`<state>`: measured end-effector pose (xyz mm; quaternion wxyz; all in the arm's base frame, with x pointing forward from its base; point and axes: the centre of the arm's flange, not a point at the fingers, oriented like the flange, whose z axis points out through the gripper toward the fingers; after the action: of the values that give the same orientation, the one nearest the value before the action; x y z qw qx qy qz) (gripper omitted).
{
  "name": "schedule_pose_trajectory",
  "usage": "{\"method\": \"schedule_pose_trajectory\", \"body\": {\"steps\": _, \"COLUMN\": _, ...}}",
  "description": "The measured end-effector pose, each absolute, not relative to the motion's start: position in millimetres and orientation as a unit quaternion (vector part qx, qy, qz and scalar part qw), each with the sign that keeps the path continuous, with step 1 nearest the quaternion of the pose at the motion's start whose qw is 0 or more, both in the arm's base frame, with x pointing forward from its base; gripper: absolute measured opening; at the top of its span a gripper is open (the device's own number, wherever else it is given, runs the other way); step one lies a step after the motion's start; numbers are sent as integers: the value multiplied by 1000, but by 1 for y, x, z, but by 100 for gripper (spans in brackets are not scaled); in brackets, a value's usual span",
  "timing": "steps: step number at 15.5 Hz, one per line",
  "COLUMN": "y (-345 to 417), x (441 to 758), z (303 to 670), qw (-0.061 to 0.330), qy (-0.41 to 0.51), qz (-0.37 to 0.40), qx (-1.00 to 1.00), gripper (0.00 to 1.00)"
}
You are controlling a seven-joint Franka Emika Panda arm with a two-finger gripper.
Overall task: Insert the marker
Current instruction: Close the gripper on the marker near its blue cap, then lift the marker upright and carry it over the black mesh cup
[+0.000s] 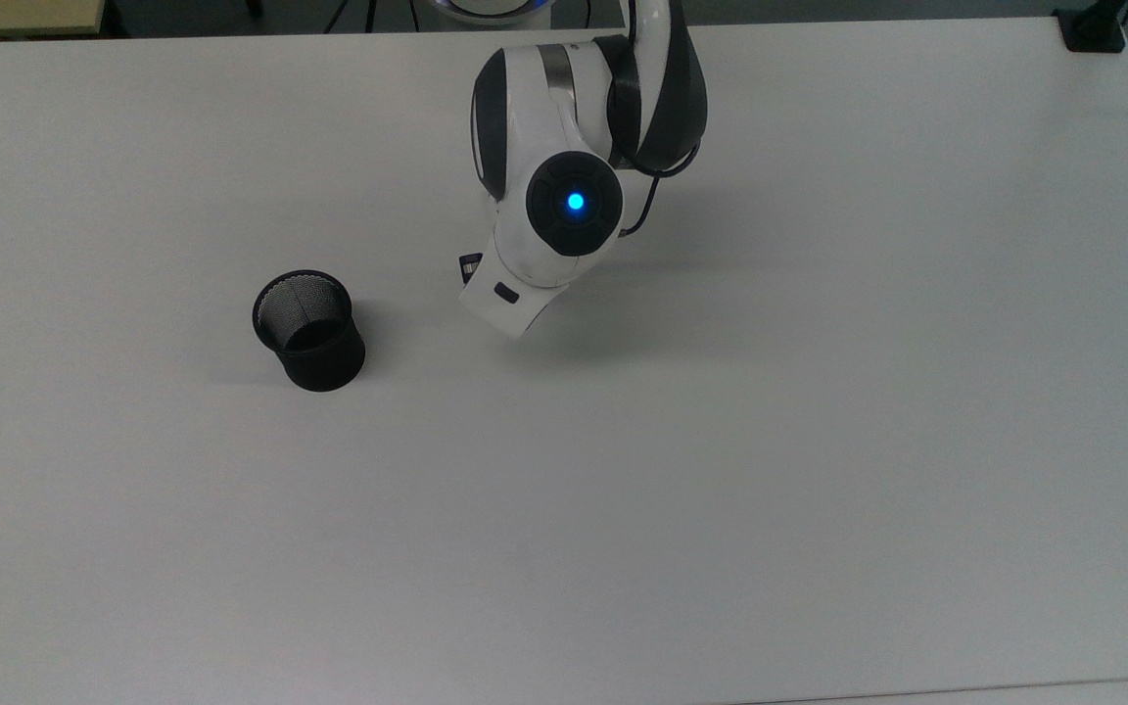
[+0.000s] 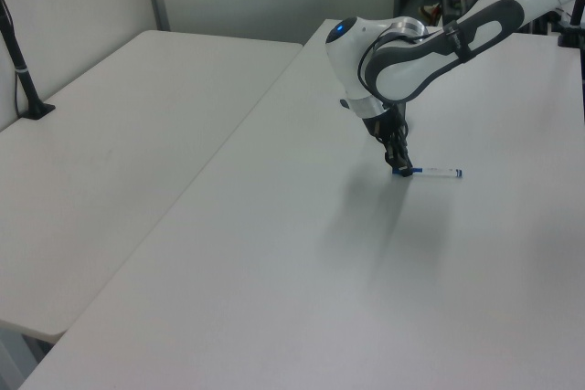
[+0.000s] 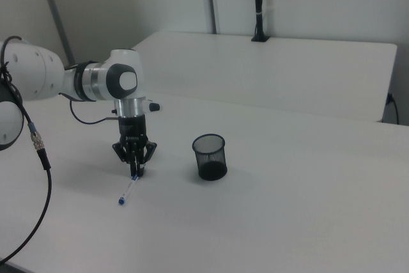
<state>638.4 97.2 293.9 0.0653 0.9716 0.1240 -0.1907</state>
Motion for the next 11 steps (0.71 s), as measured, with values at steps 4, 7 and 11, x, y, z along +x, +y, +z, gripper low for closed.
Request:
{"method": "schedule_pose_trajectory", "body": {"steps": 4, "y": 96, "x": 640, "z": 296, "qw": 65, "qy": 123, "qz": -188, "qx": 972, "gripper": 18}}
{"method": "schedule_pose_trajectory", "body": {"steps": 7, "y": 81, "x": 647, "z": 324, "qw": 62, "qy": 110, "qz": -165, "qx": 978, "gripper": 18}}
{"method": "schedule_pose_trajectory", "body": {"steps": 11, "y": 29, "x": 659, "z": 400, "qw": 50, "qy": 73, "qz": -104, "qx": 991, "gripper": 18}}
